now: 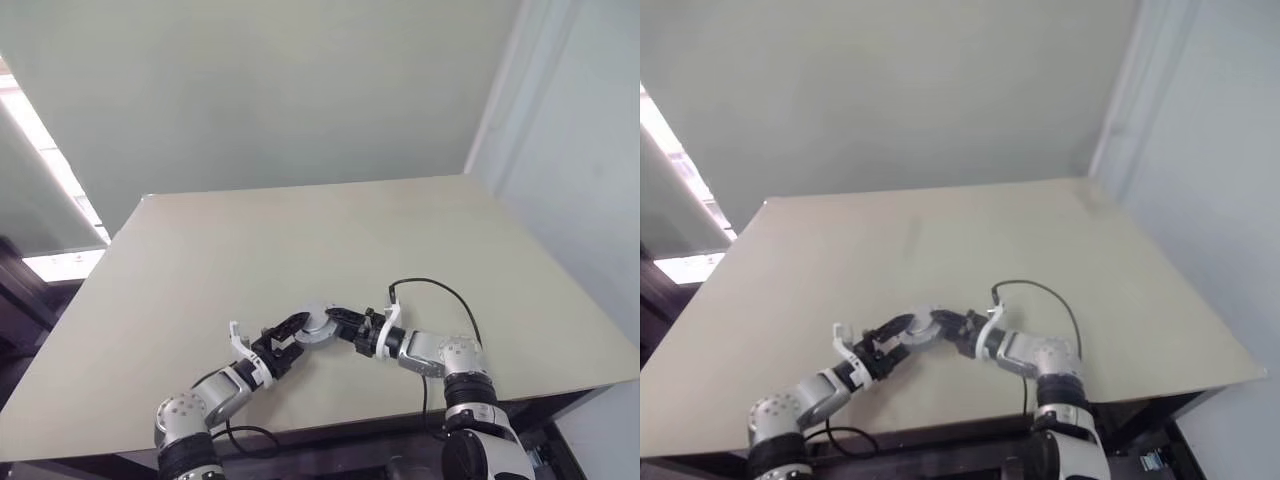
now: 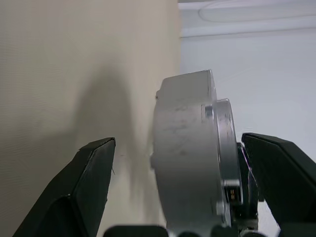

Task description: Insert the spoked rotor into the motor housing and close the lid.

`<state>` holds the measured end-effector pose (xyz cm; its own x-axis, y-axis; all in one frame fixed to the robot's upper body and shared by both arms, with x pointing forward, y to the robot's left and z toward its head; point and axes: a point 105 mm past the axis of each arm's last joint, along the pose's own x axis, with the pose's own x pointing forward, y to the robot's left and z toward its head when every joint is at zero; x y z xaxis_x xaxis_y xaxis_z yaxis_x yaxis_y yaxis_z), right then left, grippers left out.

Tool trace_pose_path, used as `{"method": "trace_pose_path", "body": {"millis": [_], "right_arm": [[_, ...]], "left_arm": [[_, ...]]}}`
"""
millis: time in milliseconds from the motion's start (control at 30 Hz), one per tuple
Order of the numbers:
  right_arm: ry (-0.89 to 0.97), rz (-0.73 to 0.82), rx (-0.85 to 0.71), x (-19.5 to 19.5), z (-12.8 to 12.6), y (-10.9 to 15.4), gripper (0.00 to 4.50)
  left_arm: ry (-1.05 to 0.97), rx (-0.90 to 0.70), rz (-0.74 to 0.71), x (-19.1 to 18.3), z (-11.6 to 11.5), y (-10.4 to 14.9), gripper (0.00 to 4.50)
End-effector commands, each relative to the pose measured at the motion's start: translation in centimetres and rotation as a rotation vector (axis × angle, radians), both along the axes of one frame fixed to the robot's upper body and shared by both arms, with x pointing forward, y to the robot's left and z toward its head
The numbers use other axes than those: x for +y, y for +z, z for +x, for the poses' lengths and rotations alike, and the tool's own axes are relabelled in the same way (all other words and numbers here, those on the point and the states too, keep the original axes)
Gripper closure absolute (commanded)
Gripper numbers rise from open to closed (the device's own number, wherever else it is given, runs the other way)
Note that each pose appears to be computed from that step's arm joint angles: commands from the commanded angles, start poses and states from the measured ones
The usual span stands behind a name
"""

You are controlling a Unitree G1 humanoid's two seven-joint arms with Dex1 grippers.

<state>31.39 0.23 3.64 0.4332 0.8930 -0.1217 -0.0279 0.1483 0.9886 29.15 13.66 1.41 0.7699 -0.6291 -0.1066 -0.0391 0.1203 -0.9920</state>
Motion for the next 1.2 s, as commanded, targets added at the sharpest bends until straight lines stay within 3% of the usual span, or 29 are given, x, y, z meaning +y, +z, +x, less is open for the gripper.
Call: {"method": "trace_pose_path", "body": {"millis": [33, 100, 200, 333, 400, 833, 1067, 1200], "right_arm": [[0.032, 0.116, -0.083, 2.3, 0.1, 3.3, 2.36], [0.035, 0.113, -0.083, 2.3, 0.1, 3.3, 2.36], [0.037, 0.109, -0.083, 2.3, 0.0, 3.2, 2.36], [0.039, 0.105, -0.083, 2.3, 0.0, 3.2, 2.36], [0.04, 0.105, -0.083, 2.3, -0.1, 3.2, 2.36], [0.051, 0.093, -0.12, 2.3, -0.2, 3.4, 2.36], [0.055, 0.092, -0.129, 2.2, -0.2, 3.5, 0.02], [0.053, 0.096, -0.135, 2.2, -0.2, 3.7, 0.0]], "left_arm": [[-0.026, -0.063, -0.04, -0.9, 0.7, 1.6, 0.0], [-0.024, -0.065, -0.041, -1.0, 0.8, 1.8, 0.0], [-0.028, -0.067, -0.041, -1.0, 0.9, 2.0, 0.58], [-0.033, -0.062, -0.043, -1.0, 0.9, 2.1, 1.98], [-0.034, -0.058, -0.044, -1.1, 0.8, 2.0, 2.38], [-0.002, -0.055, -0.073, -1.5, 1.0, 1.7, 2.4], [0.034, -0.065, -0.089, -1.3, 1.4, 1.9, 2.47], [0.047, -0.067, -0.092, -1.3, 1.7, 1.9, 2.47]]}}
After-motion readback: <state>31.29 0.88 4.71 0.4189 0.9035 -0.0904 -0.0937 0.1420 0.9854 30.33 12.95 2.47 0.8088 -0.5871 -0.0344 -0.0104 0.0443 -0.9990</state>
